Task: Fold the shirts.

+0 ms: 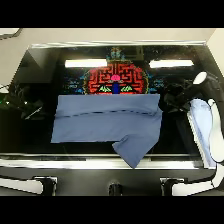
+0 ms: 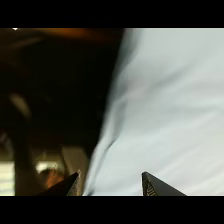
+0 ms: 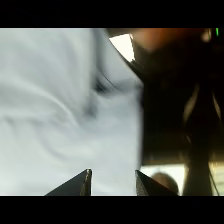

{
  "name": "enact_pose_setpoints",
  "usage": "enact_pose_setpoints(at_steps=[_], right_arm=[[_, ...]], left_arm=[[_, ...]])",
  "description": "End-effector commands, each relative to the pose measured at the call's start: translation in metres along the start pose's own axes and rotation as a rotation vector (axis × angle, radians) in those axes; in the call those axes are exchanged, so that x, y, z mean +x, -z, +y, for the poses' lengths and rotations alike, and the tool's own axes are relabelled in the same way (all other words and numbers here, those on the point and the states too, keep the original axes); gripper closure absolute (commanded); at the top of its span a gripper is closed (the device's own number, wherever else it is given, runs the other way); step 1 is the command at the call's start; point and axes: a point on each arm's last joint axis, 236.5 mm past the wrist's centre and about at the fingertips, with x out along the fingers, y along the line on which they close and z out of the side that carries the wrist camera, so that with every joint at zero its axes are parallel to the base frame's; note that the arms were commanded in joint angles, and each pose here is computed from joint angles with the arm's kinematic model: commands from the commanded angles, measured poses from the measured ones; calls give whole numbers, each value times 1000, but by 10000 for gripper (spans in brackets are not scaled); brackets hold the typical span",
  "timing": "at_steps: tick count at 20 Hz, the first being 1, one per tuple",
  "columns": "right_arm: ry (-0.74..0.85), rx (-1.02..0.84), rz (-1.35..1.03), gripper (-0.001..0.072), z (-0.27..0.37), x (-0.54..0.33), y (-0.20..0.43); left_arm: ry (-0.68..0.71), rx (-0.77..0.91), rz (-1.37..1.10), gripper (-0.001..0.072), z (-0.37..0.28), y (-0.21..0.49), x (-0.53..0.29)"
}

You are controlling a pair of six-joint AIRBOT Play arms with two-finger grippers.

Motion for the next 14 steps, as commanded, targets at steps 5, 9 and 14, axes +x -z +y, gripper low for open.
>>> enact_pose_setpoints(at_steps=[5, 9, 14], right_arm=[[25, 32, 78, 331, -24, 11, 62], [12, 34, 72, 332, -20, 10, 62], [15, 20, 96, 331, -22, 12, 68]], left_arm=[[-48, -67, 88, 258, 38, 104, 70], [42, -107, 28, 279, 19, 91, 79], [42, -119, 1, 408, 18, 85, 80]])
